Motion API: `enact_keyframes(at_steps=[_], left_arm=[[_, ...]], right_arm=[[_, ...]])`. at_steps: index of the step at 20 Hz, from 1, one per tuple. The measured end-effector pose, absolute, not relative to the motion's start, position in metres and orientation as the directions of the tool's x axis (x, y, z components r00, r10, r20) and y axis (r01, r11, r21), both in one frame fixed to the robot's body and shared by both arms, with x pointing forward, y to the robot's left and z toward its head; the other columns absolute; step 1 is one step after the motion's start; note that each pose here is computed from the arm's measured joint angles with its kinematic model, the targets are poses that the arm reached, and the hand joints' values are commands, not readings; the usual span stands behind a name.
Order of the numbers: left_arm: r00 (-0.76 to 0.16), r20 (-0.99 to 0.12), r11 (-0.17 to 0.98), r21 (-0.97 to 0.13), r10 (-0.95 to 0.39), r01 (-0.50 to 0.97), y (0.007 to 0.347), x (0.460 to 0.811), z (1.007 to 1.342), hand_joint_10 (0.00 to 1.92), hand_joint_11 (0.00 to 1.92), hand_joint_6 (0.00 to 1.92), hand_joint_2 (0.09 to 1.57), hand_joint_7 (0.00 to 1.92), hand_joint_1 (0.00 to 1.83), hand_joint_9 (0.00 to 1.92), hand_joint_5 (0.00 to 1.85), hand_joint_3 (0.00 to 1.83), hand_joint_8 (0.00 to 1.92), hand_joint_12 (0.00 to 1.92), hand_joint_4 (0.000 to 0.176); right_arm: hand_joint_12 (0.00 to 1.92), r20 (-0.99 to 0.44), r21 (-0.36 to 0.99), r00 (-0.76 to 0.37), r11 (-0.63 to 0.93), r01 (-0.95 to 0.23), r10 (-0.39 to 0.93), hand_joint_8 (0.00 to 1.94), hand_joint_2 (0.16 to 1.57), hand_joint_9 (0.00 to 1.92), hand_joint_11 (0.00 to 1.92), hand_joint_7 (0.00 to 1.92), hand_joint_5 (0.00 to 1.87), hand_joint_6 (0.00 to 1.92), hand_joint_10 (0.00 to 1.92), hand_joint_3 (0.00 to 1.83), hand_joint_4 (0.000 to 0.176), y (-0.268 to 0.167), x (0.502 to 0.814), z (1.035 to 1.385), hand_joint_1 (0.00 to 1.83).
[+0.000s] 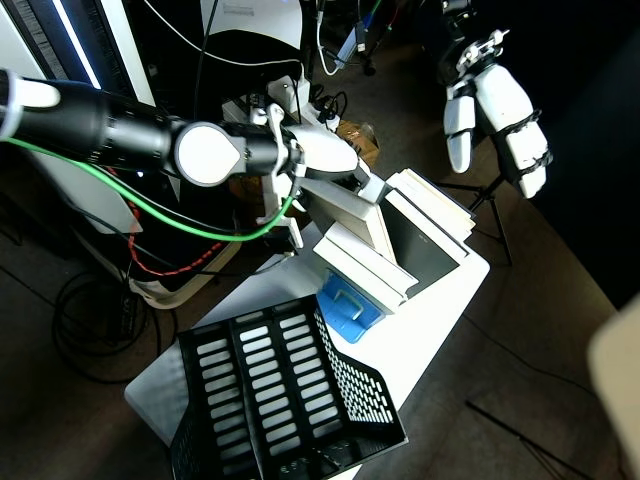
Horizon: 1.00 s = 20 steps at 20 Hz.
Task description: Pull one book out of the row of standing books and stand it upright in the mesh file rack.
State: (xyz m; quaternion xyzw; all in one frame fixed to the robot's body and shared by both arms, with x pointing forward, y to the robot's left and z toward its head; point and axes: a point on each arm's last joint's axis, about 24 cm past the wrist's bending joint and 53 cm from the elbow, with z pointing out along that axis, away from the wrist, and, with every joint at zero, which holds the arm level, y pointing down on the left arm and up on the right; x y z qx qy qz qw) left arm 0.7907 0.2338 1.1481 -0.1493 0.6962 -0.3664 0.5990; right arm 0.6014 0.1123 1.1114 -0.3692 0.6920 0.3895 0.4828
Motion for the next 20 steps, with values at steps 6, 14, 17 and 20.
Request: enact_keyframes(at_steps=[6, 14, 17, 20], left_arm=[[-0.238, -0.723, 0.686, -0.691, -0.648, 0.230, 0.234, 0.791, 1.148, 0.00, 0.00, 0.00, 1.39, 0.00, 0.17, 0.00, 0.00, 0.00, 0.00, 0.00, 0.114], [-0.259, -0.716, 0.678, -0.698, -0.649, 0.232, 0.223, 0.789, 1.142, 0.00, 0.00, 0.00, 1.39, 0.00, 0.21, 0.00, 0.00, 0.00, 0.00, 0.00, 0.085], [-0.258, -0.710, 0.674, -0.704, -0.655, 0.224, 0.224, 0.789, 1.141, 0.00, 0.00, 0.00, 1.40, 0.00, 0.20, 0.00, 0.00, 0.00, 0.00, 0.00, 0.091], [-0.254, -0.708, 0.672, -0.706, -0.658, 0.226, 0.225, 0.789, 1.141, 0.00, 0.00, 0.00, 1.40, 0.00, 0.23, 0.00, 0.00, 0.00, 0.00, 0.00, 0.075]], right_arm=[[1.68, -0.978, -0.001, -0.073, 0.354, -0.935, -0.196, 1.13, 1.13, 1.07, 0.73, 1.05, 0.88, 0.94, 1.25, 0.01, 0.000, 0.095, 0.589, 1.137, 1.28], [1.83, -0.948, -0.253, 0.183, 0.270, -0.929, -0.259, 1.22, 1.20, 0.76, 0.66, 0.88, 0.70, 1.28, 1.52, 0.00, 0.000, 0.072, 0.586, 1.168, 1.35], [1.81, -0.915, -0.359, 0.292, 0.233, -0.904, -0.278, 1.12, 1.18, 0.80, 0.73, 0.91, 0.76, 1.22, 1.48, 0.00, 0.000, 0.066, 0.589, 1.183, 1.36], [1.79, -0.891, -0.420, 0.360, 0.199, -0.885, -0.277, 1.09, 1.18, 0.81, 0.71, 0.92, 0.77, 1.21, 1.47, 0.00, 0.000, 0.063, 0.586, 1.195, 1.36]])
